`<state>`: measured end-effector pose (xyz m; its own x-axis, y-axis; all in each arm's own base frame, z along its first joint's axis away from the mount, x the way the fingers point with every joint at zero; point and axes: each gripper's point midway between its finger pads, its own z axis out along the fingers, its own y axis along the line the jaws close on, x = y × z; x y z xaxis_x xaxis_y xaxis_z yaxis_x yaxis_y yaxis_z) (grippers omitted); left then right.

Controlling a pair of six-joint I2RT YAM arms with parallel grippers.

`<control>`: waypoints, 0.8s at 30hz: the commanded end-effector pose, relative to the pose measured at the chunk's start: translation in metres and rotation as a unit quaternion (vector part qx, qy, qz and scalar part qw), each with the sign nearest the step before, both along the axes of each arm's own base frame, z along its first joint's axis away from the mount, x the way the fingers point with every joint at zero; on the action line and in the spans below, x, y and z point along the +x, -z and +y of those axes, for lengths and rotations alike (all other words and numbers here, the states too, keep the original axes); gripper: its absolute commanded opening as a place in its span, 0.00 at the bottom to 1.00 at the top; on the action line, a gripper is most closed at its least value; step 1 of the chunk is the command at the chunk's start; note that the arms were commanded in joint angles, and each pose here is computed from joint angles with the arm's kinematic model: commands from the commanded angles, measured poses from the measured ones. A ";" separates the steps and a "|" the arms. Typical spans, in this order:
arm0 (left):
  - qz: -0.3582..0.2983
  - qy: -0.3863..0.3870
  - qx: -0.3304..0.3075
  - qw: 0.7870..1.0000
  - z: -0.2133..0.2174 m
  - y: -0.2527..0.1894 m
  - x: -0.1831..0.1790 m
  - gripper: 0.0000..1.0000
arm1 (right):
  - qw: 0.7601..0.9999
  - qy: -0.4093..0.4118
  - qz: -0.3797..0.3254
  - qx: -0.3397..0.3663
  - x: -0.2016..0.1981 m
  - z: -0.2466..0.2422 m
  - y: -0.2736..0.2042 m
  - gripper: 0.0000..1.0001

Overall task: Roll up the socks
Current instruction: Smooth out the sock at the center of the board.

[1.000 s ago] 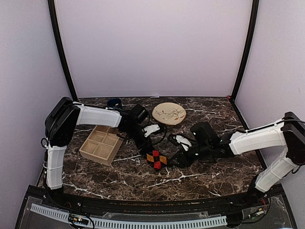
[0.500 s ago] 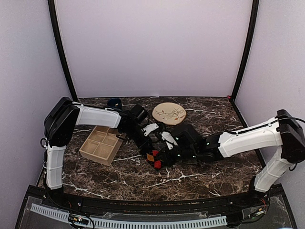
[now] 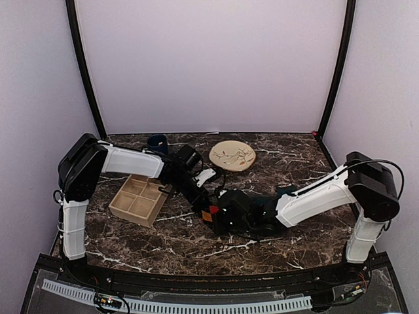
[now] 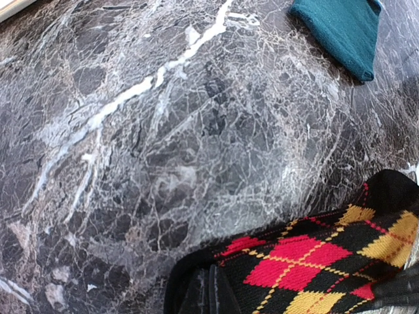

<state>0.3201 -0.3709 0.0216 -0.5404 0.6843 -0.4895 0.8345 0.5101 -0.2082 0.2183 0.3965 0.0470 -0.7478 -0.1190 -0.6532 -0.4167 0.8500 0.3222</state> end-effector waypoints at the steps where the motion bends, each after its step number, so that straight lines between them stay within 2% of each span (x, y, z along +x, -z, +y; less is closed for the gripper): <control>1: 0.059 -0.017 0.074 0.995 0.034 0.034 -0.030 0.00 | 0.997 0.080 0.003 0.023 0.010 -0.021 0.009 0.00; 13: 0.077 -0.057 0.088 0.991 0.044 0.043 -0.035 0.00 | 0.987 0.152 0.037 0.024 0.011 -0.071 0.039 0.00; 19: 0.089 -0.083 0.086 0.989 0.049 0.042 -0.040 0.00 | 0.987 0.157 0.023 0.018 0.022 -0.084 0.029 0.00; 24: 0.085 -0.101 0.087 0.987 0.053 0.037 -0.045 0.00 | 0.992 0.126 0.011 0.013 0.030 -0.073 0.016 0.00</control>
